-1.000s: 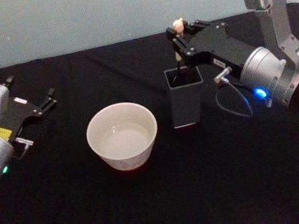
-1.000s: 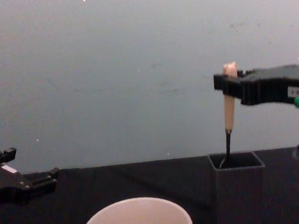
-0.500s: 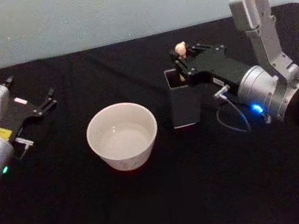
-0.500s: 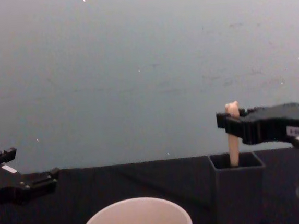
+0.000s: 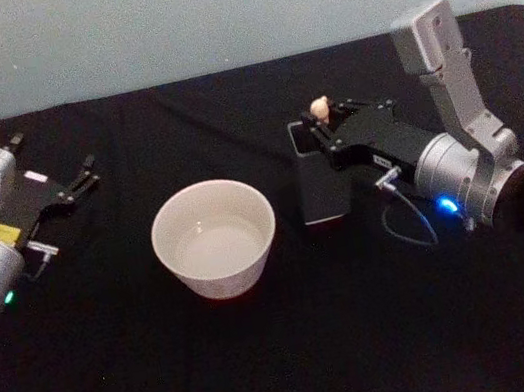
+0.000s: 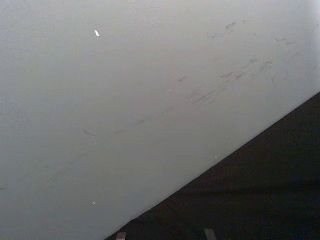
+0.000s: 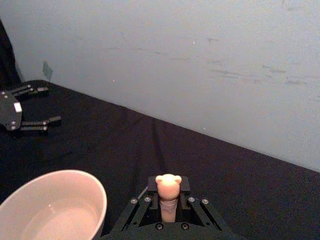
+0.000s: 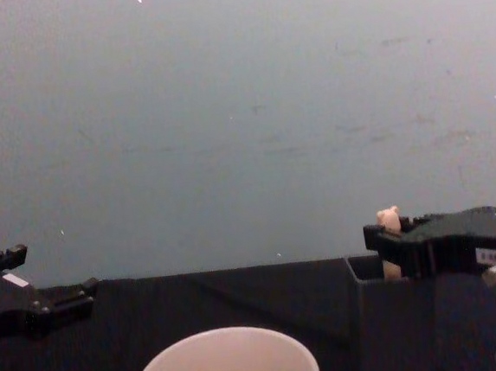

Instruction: Pick up the stirring spoon with one hand, stir inside the cup, then place it back in its original position.

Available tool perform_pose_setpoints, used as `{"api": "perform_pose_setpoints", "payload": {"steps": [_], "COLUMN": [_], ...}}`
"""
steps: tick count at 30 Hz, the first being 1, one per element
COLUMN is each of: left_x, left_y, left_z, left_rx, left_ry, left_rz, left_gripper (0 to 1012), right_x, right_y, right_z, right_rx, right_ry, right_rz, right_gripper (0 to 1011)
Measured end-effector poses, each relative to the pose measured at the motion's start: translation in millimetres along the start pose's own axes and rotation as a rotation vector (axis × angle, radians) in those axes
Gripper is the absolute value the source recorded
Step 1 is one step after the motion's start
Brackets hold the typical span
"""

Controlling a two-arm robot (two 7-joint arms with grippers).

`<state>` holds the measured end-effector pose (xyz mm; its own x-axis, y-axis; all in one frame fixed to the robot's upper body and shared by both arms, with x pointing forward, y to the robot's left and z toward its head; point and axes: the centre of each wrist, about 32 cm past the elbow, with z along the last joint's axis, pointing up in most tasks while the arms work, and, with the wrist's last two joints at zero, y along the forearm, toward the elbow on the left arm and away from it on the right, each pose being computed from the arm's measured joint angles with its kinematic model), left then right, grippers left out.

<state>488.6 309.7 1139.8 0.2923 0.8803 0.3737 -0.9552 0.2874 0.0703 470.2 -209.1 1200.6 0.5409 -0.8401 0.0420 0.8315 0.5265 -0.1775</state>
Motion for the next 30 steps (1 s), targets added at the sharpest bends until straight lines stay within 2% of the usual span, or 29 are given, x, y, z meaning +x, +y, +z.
{"api": "perform_pose_setpoints", "payload": {"steps": [14,17,18,21,22,30], "left_x": [0.0,0.0,0.0,0.0,0.0,0.0], "left_y": [0.0,0.0,0.0,0.0,0.0,0.0], "left_z": [0.0,0.0,0.0,0.0,0.0,0.0], "left_rx": [0.000,0.000,0.000,0.000,0.000,0.000], "left_ry": [0.000,0.000,0.000,0.000,0.000,0.000], "left_rz": [0.000,0.000,0.000,0.000,0.000,0.000], "left_gripper": [1001,1001,1001,1001,1001,1001], "right_x": [-0.5,-0.4,-0.3,-0.2,-0.2,-0.1], "right_y": [0.2,0.2,0.2,0.1,0.1,0.1], "right_z": [-1.2,-1.0,-0.8,-0.7,-0.6,-0.2], "right_rx": [-0.005,-0.004,-0.004,-0.003,-0.002,-0.001], "right_ry": [-0.006,-0.005,-0.005,-0.005,-0.004,-0.004], "right_rz": [0.000,0.000,0.000,0.000,0.000,0.000], "right_gripper": [229,296,357,413,473,734]}}
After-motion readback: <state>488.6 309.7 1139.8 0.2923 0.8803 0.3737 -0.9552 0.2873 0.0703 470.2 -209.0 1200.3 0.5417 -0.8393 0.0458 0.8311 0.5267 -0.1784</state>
